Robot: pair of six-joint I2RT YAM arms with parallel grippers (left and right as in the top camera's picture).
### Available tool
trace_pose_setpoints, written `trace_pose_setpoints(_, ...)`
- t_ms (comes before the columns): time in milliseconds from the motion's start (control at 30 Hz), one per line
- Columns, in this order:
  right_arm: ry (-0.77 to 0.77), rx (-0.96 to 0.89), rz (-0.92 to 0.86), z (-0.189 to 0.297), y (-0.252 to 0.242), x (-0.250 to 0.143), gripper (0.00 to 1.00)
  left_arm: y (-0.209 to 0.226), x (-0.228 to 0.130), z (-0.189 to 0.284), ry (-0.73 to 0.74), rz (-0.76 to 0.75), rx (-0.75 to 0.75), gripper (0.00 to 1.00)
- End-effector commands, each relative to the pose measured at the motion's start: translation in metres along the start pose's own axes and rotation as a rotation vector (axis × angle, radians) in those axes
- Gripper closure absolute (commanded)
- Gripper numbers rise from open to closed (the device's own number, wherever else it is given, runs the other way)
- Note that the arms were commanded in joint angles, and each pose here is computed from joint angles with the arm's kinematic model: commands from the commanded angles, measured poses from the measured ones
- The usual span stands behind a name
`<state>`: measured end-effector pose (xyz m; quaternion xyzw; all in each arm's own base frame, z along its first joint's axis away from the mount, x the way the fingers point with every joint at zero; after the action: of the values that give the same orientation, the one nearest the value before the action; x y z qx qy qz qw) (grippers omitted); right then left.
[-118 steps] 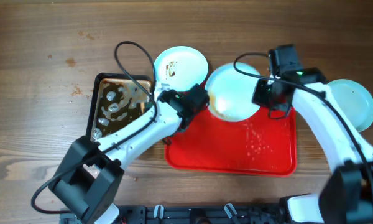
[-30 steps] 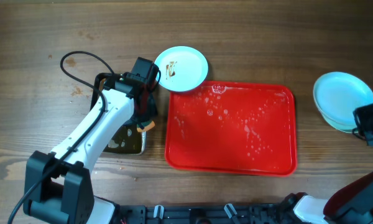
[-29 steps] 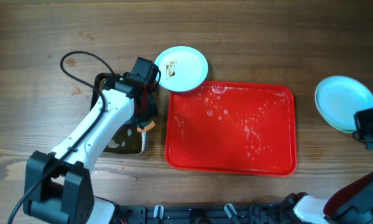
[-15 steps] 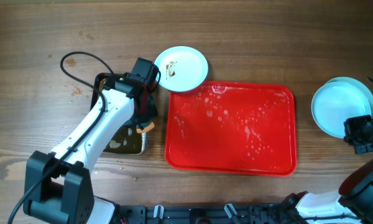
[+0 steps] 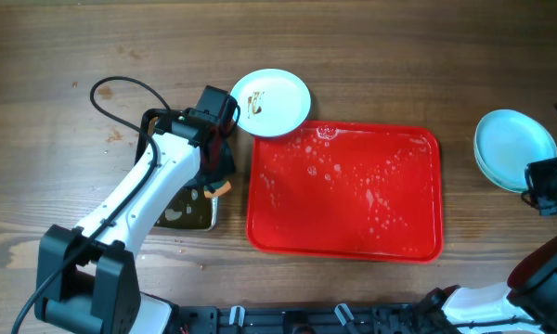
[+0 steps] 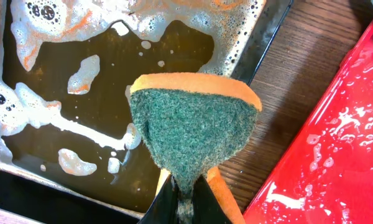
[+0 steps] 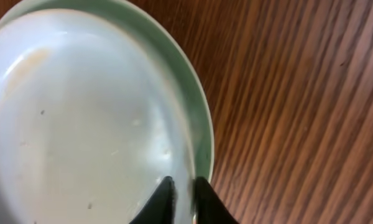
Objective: Clean dirty plates on tray and stack at the side
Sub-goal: 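Release the stacked plate and move the right gripper back over the red tray, then grasp the rim of the left-rear white plate with the right gripper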
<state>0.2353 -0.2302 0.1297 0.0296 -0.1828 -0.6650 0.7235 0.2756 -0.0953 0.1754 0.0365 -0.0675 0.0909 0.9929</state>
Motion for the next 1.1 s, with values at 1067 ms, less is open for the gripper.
trace_pose_setpoints(1067,0.590,0.344,0.914,0.045,0.162,-0.383,0.00,0.083,0.033,-0.009,-0.005,0.136,0.031,0.96)
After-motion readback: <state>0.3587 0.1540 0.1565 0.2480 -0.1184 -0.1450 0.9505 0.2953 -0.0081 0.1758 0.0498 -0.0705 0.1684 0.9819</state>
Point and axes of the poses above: each gripper's point midway between its finger pads, its own z axis back along the fingers, its own y axis along the line the jaws close on, x = y × z, the point moved 10 cm from there along z, back along the fingers, and after that the axes turned 7 degrees about -z, right-handed, at the moved point
